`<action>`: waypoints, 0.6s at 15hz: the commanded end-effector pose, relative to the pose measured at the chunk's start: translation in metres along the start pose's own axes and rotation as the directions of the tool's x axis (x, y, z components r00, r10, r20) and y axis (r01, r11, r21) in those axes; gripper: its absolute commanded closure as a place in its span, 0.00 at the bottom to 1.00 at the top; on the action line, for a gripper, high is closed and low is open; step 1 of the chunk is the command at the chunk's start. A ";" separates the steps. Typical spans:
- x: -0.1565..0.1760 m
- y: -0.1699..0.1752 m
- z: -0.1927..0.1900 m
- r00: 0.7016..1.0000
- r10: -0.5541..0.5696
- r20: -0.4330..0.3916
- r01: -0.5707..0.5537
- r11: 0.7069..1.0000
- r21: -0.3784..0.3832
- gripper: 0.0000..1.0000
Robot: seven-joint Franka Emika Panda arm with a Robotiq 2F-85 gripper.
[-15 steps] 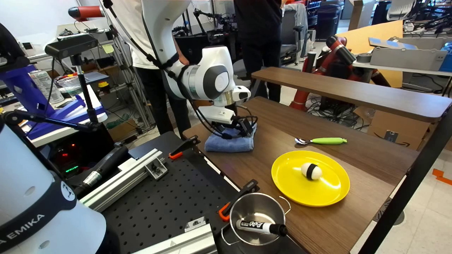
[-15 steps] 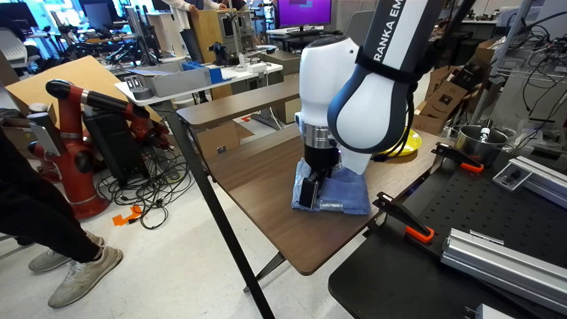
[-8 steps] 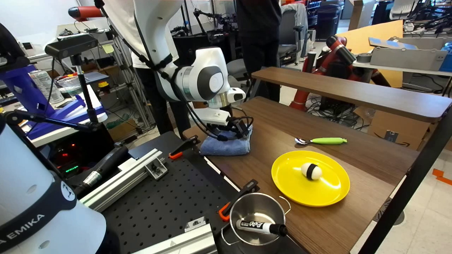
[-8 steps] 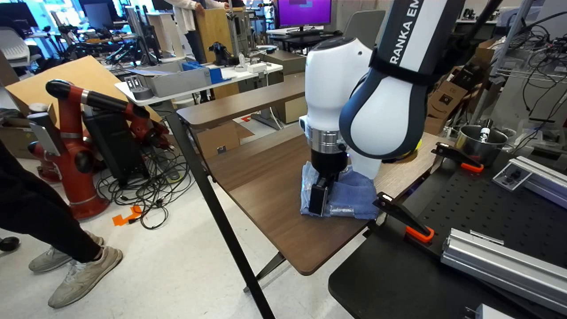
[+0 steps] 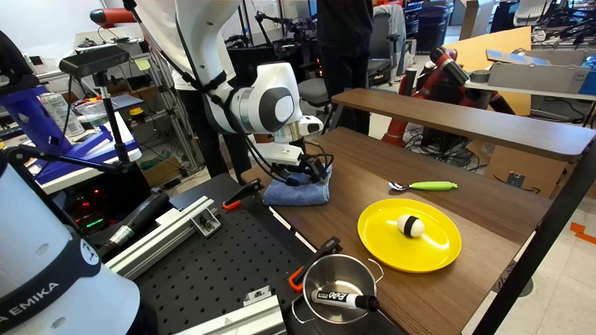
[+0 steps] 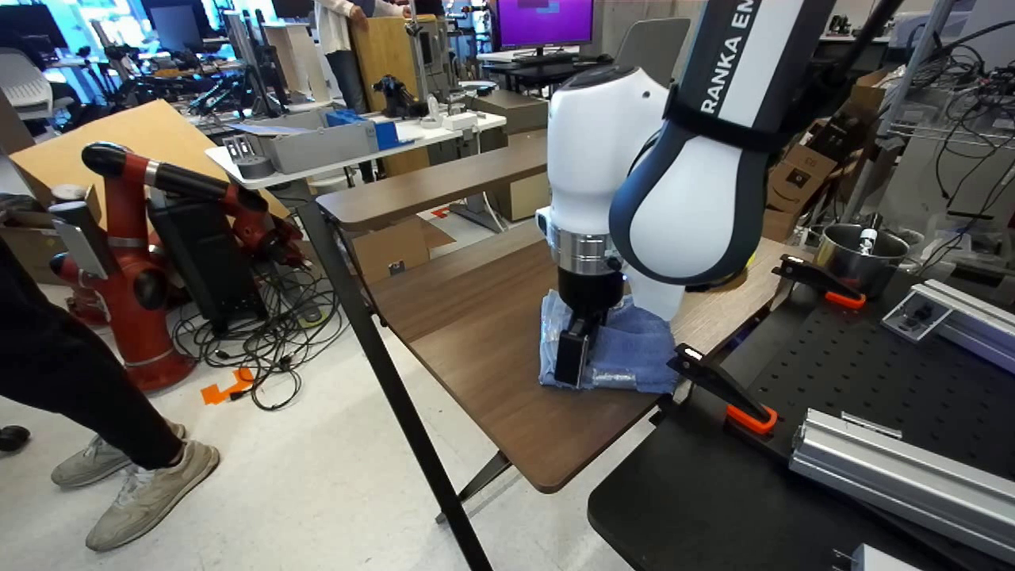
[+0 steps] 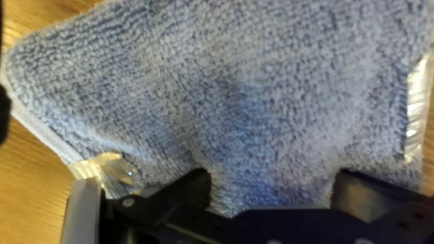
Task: Move the blue cloth to the front of the table
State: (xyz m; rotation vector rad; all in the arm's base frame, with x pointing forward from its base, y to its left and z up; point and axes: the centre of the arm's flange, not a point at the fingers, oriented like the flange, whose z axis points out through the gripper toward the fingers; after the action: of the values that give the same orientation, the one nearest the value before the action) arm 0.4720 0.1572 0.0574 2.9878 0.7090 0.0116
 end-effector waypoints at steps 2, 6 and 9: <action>-0.016 -0.012 0.001 0.999 -0.037 0.022 0.036 0.999 0.009 0.00; -0.019 -0.017 -0.020 1.000 -0.029 0.008 0.029 0.999 0.028 0.00; -0.016 -0.019 -0.036 1.000 -0.019 -0.012 0.020 0.999 0.035 0.00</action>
State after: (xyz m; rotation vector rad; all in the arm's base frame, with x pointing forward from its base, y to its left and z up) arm 0.4549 0.1685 0.0741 2.9980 0.7499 0.0115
